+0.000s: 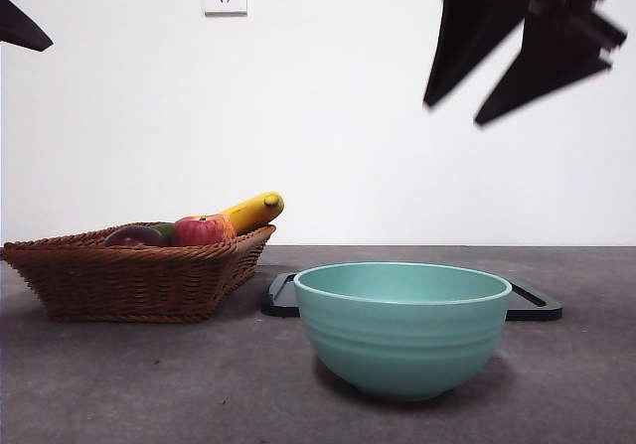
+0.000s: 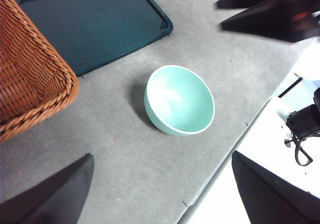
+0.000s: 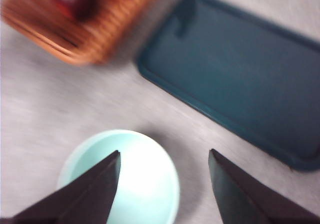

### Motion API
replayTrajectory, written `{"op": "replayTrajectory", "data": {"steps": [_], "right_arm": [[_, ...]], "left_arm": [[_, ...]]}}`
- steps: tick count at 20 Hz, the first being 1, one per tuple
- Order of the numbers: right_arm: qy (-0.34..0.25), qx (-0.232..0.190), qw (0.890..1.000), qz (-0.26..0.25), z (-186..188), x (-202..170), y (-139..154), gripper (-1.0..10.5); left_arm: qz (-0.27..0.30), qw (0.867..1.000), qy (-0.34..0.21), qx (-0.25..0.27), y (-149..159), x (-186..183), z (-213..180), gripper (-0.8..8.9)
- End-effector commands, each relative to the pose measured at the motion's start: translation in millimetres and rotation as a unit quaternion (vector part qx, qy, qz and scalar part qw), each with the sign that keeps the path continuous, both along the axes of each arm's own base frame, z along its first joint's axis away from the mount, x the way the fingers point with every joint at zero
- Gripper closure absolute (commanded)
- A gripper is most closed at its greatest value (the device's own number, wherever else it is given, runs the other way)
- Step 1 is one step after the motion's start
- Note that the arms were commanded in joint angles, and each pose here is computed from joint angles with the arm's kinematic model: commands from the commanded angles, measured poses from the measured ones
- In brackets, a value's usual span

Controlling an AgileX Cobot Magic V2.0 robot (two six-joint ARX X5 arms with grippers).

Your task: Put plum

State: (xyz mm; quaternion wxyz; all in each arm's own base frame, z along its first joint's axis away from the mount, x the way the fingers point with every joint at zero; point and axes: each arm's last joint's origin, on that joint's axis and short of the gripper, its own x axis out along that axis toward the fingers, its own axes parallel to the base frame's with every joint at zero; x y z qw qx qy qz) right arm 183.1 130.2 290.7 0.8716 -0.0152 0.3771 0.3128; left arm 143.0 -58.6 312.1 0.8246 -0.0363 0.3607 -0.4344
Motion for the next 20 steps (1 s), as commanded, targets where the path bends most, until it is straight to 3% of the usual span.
{"op": "replayTrajectory", "data": {"steps": [1, 6, 13, 20], "right_arm": [[-0.015, 0.029, 0.999, 0.033, 18.6, -8.8, -2.4, 6.6], [0.023, 0.093, 0.988, 0.119, 33.4, -36.1, -13.6, 6.6], [0.077, 0.061, 0.988, 0.123, 28.3, -53.5, -25.3, 6.6], [0.078, 0.06, 0.987, 0.123, 28.2, -53.7, -25.4, 6.6]], "left_arm": [[-0.01, 1.0, -0.015, -0.003, -1.1, 1.0, 6.2, 3.77], [-0.009, 1.0, -0.015, -0.003, -1.1, 0.9, 6.2, 3.77], [-0.009, 1.0, -0.015, -0.003, -1.1, 0.9, 6.2, 3.77], [-0.009, 1.0, -0.015, -0.003, -1.1, 0.9, 6.2, 3.77]]}}
